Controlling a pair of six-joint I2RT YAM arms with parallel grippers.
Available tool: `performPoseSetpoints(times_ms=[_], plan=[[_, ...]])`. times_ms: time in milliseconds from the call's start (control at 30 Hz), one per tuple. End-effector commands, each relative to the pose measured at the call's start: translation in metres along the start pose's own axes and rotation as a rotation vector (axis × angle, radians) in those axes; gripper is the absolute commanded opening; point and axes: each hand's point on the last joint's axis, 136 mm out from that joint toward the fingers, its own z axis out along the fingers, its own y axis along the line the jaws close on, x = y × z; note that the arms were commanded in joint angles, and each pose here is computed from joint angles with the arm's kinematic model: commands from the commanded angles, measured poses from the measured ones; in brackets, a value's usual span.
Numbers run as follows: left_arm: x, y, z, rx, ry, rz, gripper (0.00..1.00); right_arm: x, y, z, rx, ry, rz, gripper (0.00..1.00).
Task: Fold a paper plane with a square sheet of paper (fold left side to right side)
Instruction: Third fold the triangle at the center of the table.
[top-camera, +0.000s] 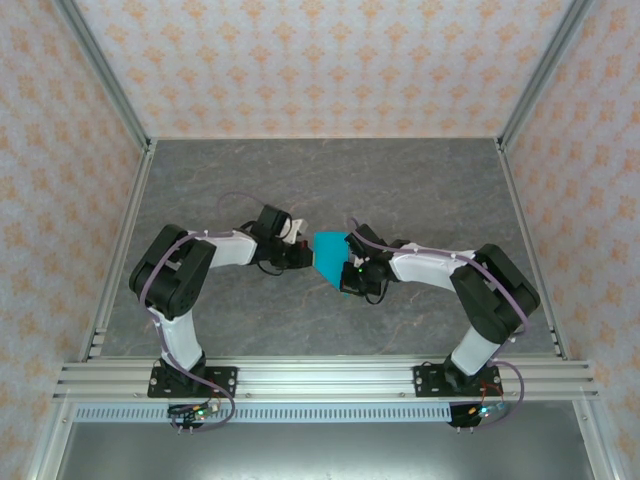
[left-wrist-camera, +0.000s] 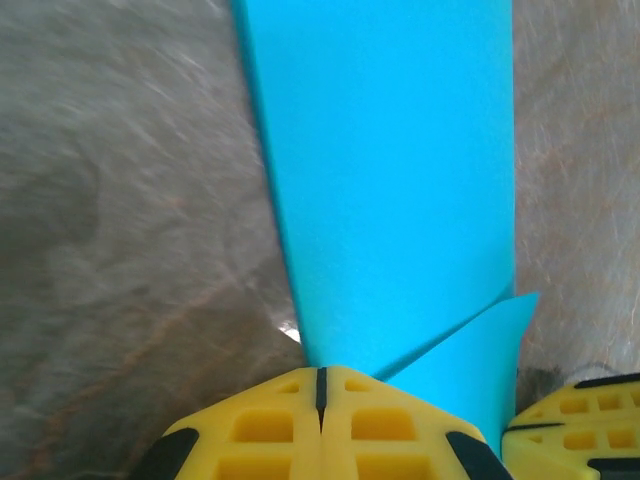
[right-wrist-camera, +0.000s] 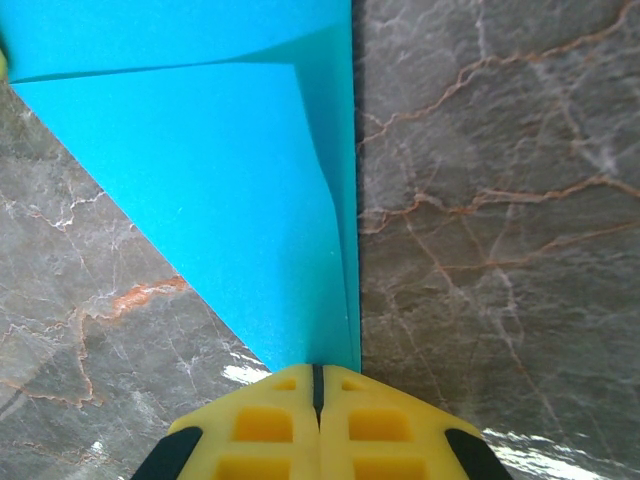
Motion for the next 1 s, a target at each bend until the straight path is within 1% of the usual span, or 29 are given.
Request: performPoseSetpoints(times_ms=[0, 100, 233, 300, 433, 533, 767, 967], plan=[[-0.013, 0.062, -0.010, -0.217, -0.054, -0.046, 0.00, 0.036, -0.069, 0.012, 0.264, 0.109, 0.040, 0.00], [-0.015, 0.054, -0.021, -0.195, -0.069, -0.044, 0.00, 0.035, -0.066, 0.012, 0.255, 0.107, 0.038, 0.00], [-0.013, 0.027, -0.039, -0.111, -0.086, -0.055, 0.00, 0.031, -0.061, 0.012, 0.241, 0.096, 0.036, 0.00], [-0.009, 0.007, -0.045, -0.058, -0.085, -0.047, 0.00, 0.029, -0.058, 0.011, 0.233, 0.088, 0.037, 0.00], [0.007, -0.038, -0.038, 0.017, -0.042, 0.016, 0.00, 0.026, -0.054, 0.011, 0.221, 0.077, 0.039, 0.00], [0.015, -0.056, -0.024, 0.039, -0.014, 0.039, 0.00, 0.025, -0.052, 0.011, 0.213, 0.071, 0.044, 0.00], [0.018, -0.060, 0.008, 0.053, 0.029, 0.030, 0.00, 0.019, -0.040, 0.006, 0.166, 0.044, 0.036, 0.00], [0.016, -0.052, 0.017, 0.015, 0.029, 0.023, 0.00, 0.018, -0.034, 0.003, 0.150, 0.041, 0.028, 0.00]])
